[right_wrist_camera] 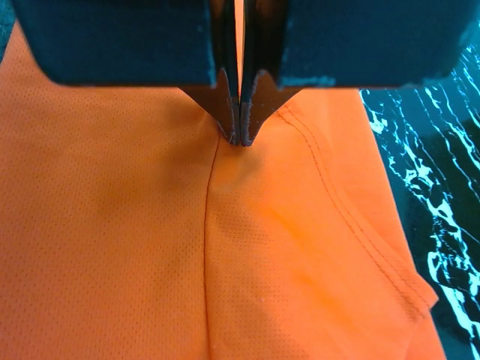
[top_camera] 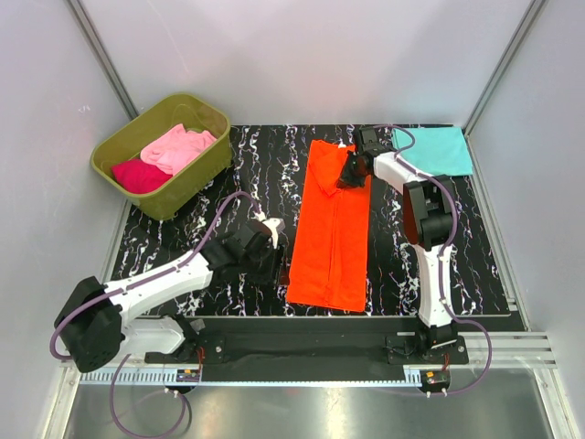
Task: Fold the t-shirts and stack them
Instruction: Fold the tshirt
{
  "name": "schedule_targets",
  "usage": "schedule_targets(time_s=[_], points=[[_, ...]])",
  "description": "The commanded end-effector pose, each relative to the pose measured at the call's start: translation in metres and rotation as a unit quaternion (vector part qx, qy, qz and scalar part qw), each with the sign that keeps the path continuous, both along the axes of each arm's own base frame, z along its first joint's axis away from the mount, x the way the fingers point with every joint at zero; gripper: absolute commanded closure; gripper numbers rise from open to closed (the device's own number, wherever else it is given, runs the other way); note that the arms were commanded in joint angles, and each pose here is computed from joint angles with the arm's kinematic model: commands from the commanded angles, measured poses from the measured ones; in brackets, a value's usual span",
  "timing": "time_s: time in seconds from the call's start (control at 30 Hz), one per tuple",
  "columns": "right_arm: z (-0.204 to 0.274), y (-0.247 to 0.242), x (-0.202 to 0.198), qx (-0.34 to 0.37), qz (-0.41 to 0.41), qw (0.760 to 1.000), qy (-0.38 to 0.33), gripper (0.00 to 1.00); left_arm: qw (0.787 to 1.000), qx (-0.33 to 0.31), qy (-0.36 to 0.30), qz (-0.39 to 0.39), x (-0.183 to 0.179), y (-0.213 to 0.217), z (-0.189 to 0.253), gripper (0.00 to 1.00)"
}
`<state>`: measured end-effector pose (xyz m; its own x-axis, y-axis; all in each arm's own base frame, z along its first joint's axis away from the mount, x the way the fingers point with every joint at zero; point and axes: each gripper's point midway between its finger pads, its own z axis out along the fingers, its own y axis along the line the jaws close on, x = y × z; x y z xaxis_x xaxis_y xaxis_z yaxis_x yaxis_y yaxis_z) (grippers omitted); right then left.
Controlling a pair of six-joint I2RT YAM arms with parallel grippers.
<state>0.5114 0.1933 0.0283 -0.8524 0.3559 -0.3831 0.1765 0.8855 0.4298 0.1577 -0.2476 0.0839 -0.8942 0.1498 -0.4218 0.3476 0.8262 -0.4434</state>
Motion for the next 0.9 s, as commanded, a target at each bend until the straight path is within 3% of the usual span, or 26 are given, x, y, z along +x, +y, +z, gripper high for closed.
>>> schedule_targets(time_s=[0.0, 0.2, 0.37, 0.5, 0.53, 0.73, 0.83, 0.87], points=[[-0.002, -0.001, 0.003, 0.001, 0.011, 1.0, -0.004, 1.0, 1.0, -0.02, -0.013, -0.012, 0.003, -0.008, 0.006, 0.49], [-0.002, -0.003, 0.005, -0.008, 0.014, 1.0, -0.009, 1.0, 1.0, -0.018, -0.01, -0.014, -0.002, -0.004, 0.001, 0.47], [0.047, 0.0, 0.016, 0.002, 0.015, 0.999, -0.042, 0.97, 0.999, -0.018, 0.009, -0.031, -0.011, -0.004, -0.007, 0.45], [0.095, -0.005, 0.004, 0.017, -0.021, 0.998, -0.052, 0.81, 0.999, -0.036, 0.008, -0.037, -0.015, -0.007, -0.002, 0.44], [0.103, -0.005, 0.0, 0.022, -0.024, 0.998, -0.054, 0.71, 0.999, -0.036, 0.009, -0.038, -0.016, -0.006, -0.003, 0.43], [0.124, -0.018, -0.06, 0.033, -0.047, 0.998, -0.032, 0.51, 0.997, -0.052, 0.028, -0.048, -0.025, -0.009, -0.017, 0.43], [0.118, -0.025, -0.113, 0.03, -0.062, 0.998, 0.009, 0.47, 0.996, -0.06, 0.037, -0.052, -0.029, -0.012, -0.022, 0.44], [0.095, -0.035, -0.143, 0.008, -0.075, 0.996, 0.05, 0.46, 0.996, -0.062, 0.04, -0.052, -0.031, -0.012, -0.024, 0.44]])
